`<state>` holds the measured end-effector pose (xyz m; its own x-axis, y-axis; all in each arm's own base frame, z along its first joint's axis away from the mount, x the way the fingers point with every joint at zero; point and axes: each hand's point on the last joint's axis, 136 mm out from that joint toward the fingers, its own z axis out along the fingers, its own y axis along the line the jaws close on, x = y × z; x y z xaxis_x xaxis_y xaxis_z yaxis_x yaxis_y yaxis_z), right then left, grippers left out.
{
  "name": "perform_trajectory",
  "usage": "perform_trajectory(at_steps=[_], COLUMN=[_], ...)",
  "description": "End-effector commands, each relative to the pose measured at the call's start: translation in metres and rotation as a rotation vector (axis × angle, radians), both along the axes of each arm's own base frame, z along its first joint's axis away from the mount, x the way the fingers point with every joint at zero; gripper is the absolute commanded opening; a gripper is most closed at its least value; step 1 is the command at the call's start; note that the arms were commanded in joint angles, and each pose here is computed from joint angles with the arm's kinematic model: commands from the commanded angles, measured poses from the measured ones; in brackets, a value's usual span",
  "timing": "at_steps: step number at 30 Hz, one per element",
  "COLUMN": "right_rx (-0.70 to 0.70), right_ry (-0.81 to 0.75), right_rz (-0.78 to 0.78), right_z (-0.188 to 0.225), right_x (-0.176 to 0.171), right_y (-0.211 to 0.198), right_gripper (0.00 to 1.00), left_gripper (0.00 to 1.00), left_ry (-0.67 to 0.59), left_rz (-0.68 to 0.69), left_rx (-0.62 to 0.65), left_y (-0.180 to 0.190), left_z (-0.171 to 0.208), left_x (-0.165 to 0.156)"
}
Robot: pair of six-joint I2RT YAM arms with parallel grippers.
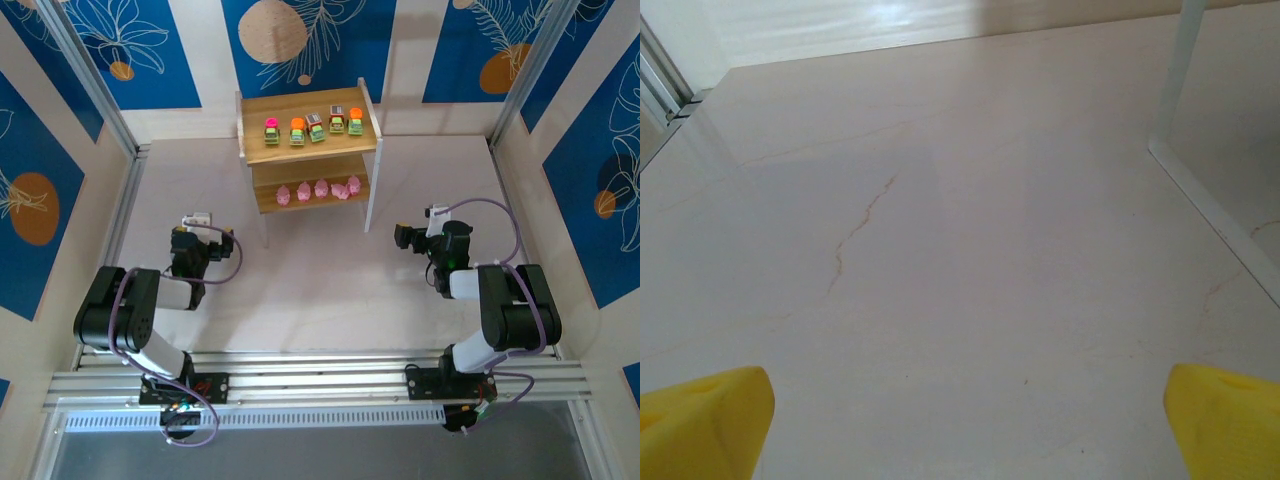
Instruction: Place and organize the plastic toys onto the shelf
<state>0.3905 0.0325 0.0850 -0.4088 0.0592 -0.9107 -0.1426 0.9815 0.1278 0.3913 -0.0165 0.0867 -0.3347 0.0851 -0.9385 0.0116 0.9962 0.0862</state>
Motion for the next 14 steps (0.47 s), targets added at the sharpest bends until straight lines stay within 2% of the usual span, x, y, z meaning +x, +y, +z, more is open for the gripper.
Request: perform_trajectory(at_steps=[1, 14], right_rx=[0.016, 0.016], right_ry=[-0.022, -0.022], right_rz=[0.003, 0.003], right_z=[0.0090, 0.0088], right_x=[0.0056, 0.0055], right_y=[0.0003, 0.0003], right_gripper=[0.99, 0.99], left_gripper=[1.00, 1.00], left_ry=[-0.013, -0.010], left_rz=[-0.013, -0.025], left_rx=[-0.003, -0.007], left_y=[0.0004, -0.0013], left_z=[0.0054, 0.0048], left_x=[0.0046, 0.0046])
